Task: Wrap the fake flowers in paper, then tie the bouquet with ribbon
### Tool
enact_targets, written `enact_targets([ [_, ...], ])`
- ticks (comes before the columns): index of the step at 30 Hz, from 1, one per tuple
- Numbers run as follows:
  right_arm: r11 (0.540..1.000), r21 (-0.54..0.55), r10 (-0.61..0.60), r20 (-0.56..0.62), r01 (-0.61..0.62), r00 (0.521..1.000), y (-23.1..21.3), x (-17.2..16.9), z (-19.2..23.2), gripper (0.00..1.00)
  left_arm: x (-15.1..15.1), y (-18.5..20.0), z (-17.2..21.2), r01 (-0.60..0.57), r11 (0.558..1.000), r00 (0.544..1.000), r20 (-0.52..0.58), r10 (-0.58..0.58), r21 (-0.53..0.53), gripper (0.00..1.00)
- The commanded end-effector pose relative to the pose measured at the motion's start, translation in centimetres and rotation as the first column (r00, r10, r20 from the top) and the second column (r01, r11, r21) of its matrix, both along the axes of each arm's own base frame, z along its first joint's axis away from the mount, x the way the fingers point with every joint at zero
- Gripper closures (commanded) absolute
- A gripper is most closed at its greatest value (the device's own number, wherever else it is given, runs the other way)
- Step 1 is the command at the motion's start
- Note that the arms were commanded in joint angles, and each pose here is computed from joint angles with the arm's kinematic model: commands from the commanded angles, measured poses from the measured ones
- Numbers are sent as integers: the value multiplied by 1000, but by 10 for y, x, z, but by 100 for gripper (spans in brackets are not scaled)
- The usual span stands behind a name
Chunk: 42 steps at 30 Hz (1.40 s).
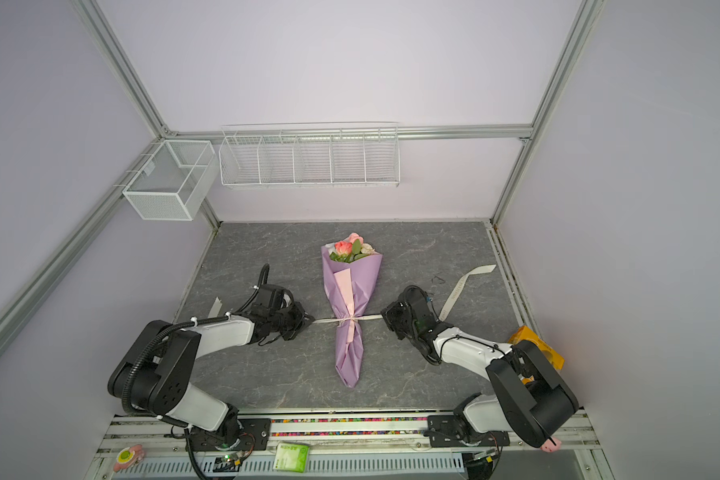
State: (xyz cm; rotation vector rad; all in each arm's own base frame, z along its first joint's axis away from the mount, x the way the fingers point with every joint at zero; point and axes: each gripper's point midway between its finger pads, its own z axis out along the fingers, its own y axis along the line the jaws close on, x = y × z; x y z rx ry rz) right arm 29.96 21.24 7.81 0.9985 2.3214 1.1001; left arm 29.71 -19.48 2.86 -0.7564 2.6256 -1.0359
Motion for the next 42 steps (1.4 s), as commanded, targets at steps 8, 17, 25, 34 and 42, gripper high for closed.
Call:
enact_targets([
  [8, 975, -210, 86, 41, -75, 995, -23, 4, 6, 94, 1, 3, 26, 79, 995, 985, 149, -87, 62, 77],
  [17, 914, -269, 331, 67, -303, 941, -3, 4, 23, 89, -4, 45, 73, 143, 859, 933, 223, -282, 491, 59],
  [25, 879, -332, 379, 53, -342, 924, -6, 4, 28, 71, 2, 80, 90, 404, 484, 828, -86, -554, 776, 58],
  [34, 850, -398, 405, 72, -346, 912, -18, -3, 42, 42, -3, 53, 64, 696, 389, 630, -252, -735, 604, 55],
  [42, 845, -453, 350, 63, -286, 935, -48, -6, 52, 33, 22, 44, 39, 746, 344, 592, -330, -735, 571, 46],
])
